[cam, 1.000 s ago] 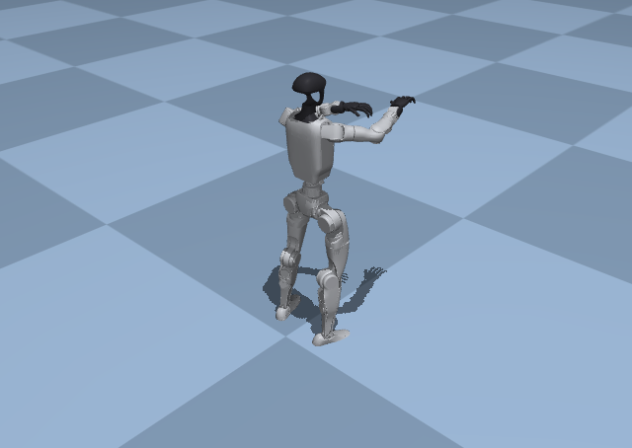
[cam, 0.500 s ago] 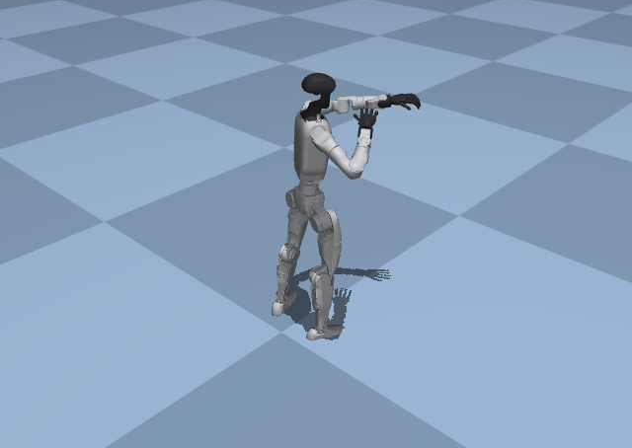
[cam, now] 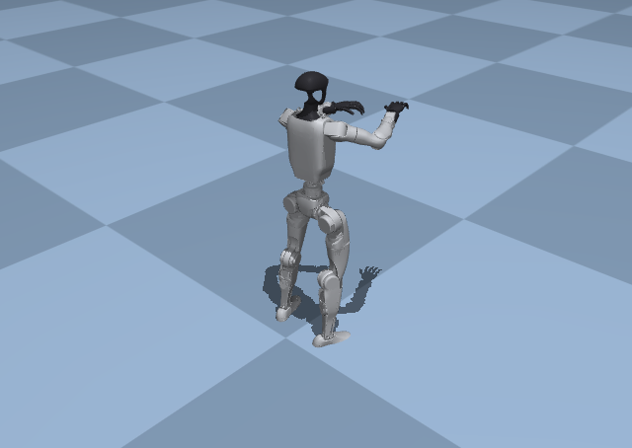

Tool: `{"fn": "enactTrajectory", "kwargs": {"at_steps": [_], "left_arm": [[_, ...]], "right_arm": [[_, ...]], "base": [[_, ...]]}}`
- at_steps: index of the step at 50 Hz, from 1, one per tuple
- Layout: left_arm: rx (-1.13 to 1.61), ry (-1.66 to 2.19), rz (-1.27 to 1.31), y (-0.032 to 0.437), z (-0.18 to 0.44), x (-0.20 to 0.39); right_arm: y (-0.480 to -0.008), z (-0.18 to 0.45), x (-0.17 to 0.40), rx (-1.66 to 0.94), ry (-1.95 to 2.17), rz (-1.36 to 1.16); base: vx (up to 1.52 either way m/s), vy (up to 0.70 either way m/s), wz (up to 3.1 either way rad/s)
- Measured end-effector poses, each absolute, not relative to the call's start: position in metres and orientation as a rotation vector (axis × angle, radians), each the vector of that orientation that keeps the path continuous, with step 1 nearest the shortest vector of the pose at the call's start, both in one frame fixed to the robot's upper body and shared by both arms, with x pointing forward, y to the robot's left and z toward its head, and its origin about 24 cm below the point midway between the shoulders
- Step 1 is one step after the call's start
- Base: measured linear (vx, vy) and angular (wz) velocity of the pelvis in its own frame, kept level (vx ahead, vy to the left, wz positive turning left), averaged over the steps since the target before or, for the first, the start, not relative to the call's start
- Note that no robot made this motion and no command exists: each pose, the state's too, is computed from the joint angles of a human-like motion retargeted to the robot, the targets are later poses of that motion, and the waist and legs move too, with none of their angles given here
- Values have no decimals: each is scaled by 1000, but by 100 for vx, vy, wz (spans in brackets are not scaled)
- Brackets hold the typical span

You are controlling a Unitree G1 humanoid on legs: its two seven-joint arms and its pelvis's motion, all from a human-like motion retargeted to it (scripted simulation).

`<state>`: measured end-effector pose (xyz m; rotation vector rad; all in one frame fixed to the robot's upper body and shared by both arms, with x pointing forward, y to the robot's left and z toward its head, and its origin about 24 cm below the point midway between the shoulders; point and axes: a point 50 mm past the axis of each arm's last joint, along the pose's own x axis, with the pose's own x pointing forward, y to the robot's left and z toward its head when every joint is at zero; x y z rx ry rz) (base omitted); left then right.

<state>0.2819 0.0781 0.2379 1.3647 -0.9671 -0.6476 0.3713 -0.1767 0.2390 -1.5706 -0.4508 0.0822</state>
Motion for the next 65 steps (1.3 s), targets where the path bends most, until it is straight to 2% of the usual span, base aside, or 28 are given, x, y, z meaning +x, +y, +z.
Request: {"fn": "enactTrajectory", "kwargs": {"at_steps": [8,15,22,29,34,38,42,46,51,58,65], "left_arm": [[1400,-1031,-663,85,247,258],[1396,-970,-447,126,256,276],[1438,-665,-80,210,258,322],[1559,-247,256,321,257,336],[1692,-9,373,379,257,321],[1759,74,397,398,260,313],[1750,3,383,386,266,320],[1689,-189,280,341,271,334],[1584,-449,11,259,264,339],[1460,-775,-451,147,248,306],[1333,-915,-721,90,235,282]], "right_arm": [[-202,232,395,-1748,-254,4],[-163,248,372,-1588,-596,45],[-113,263,305,-1361,-947,317],[-93,281,243,-1160,-1198,490],[-90,292,211,-1073,-1356,553],[-95,297,201,-1090,-1416,544],[-105,301,211,-1147,-1379,445],[-116,301,236,-1210,-1269,328],[-130,295,287,-1318,-1031,225],[-153,276,368,-1528,-636,82],[-171,259,399,-1595,-398,33]], "base": [[1,1,61],[1,1,11],[0,2,-39],[-3,-2,-69],[-4,-4,-67],[-4,-3,-45],[-1,0,-12],[1,7,19],[4,10,49],[3,4,65],[2,1,55]]}}
